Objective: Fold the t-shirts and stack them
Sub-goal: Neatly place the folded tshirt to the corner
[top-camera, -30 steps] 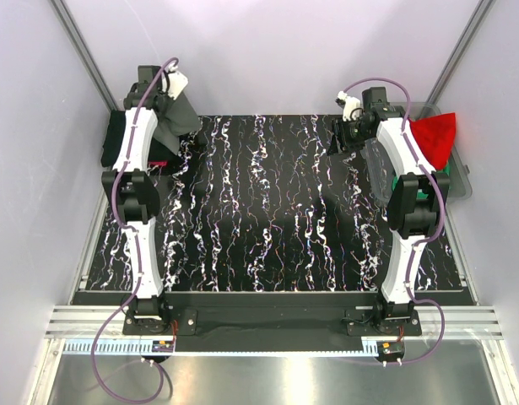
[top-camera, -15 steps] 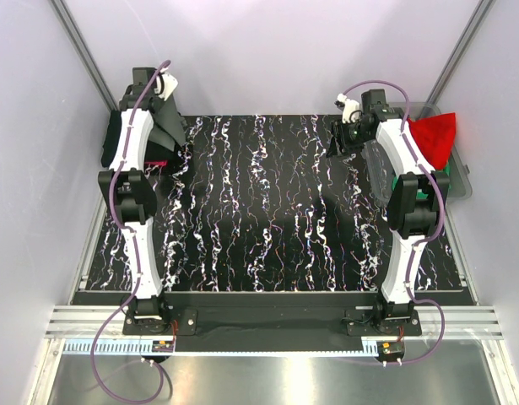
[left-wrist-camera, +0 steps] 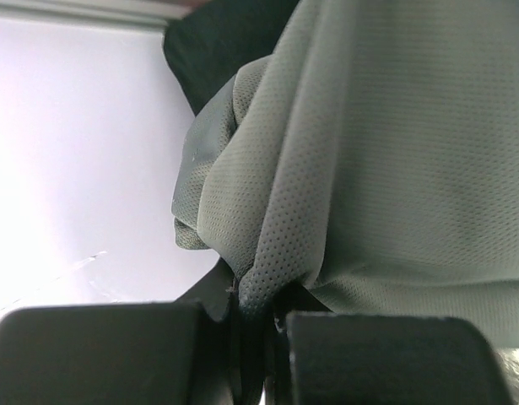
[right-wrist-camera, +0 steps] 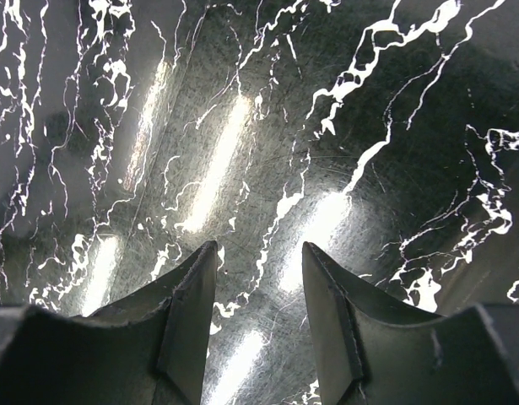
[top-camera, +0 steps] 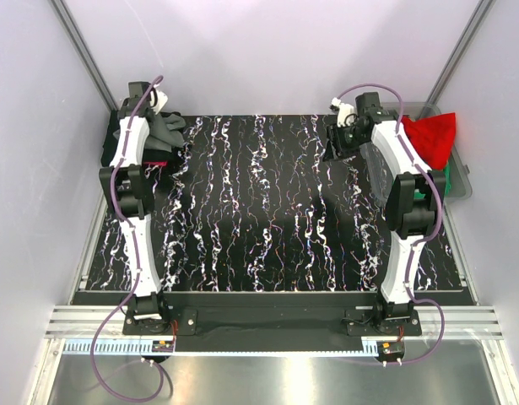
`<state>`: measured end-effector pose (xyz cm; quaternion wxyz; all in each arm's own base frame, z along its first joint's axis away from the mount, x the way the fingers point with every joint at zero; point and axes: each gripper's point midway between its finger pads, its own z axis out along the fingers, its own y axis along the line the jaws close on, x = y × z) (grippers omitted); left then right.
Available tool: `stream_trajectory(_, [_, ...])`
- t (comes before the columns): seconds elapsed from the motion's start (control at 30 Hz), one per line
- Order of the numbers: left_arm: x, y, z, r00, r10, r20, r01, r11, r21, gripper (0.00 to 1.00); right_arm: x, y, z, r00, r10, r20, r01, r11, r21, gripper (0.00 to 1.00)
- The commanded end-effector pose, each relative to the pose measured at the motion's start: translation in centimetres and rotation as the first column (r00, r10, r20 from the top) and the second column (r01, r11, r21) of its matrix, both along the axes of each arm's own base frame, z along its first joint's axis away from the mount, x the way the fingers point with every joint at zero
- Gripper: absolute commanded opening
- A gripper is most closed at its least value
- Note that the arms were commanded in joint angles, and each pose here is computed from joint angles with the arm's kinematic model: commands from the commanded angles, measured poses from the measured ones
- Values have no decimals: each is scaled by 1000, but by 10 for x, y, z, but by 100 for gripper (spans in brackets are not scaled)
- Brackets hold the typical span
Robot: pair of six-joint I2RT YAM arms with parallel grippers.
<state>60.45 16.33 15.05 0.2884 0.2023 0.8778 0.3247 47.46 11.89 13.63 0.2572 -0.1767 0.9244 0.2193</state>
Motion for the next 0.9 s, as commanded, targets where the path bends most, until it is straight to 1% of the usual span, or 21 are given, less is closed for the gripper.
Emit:
stream_trajectory(0.0, [3, 25, 14, 997, 58, 60, -61, 997, 54, 0, 0, 10, 21, 996, 37, 79, -36, 999, -19, 51])
stream_trajectory(0.37, [-1, 60, 3, 992, 111, 59, -116, 989, 89, 0, -4, 35, 23, 989, 107, 100, -102, 993, -58, 51])
stream_trajectory(0.63, [8, 65, -1, 989, 116, 88, -126, 985, 121, 0, -8, 41, 20, 987, 128, 96, -121, 990, -72, 51])
stream_trajectory(0.7, [9, 66, -2, 989, 115, 93, -126, 985, 121, 15, -9, 43, 19, 986, 133, 96, -126, 989, -76, 51])
stream_trajectory(0.77, [12, 62, 3, 986, 122, 116, -136, 983, 121, 40, -9, 42, 19, 986, 136, 97, -128, 988, -81, 52])
stream_trajectory(0.8, [12, 61, 13, 978, 141, 152, -157, 983, 98, 60, -9, 43, 19, 986, 138, 98, -130, 988, -82, 51])
stream_trajectory(0.87, [13, 52, 29, 968, 150, 200, -166, 984, 65, 69, -9, 43, 18, 986, 139, 98, -130, 988, -87, 52])
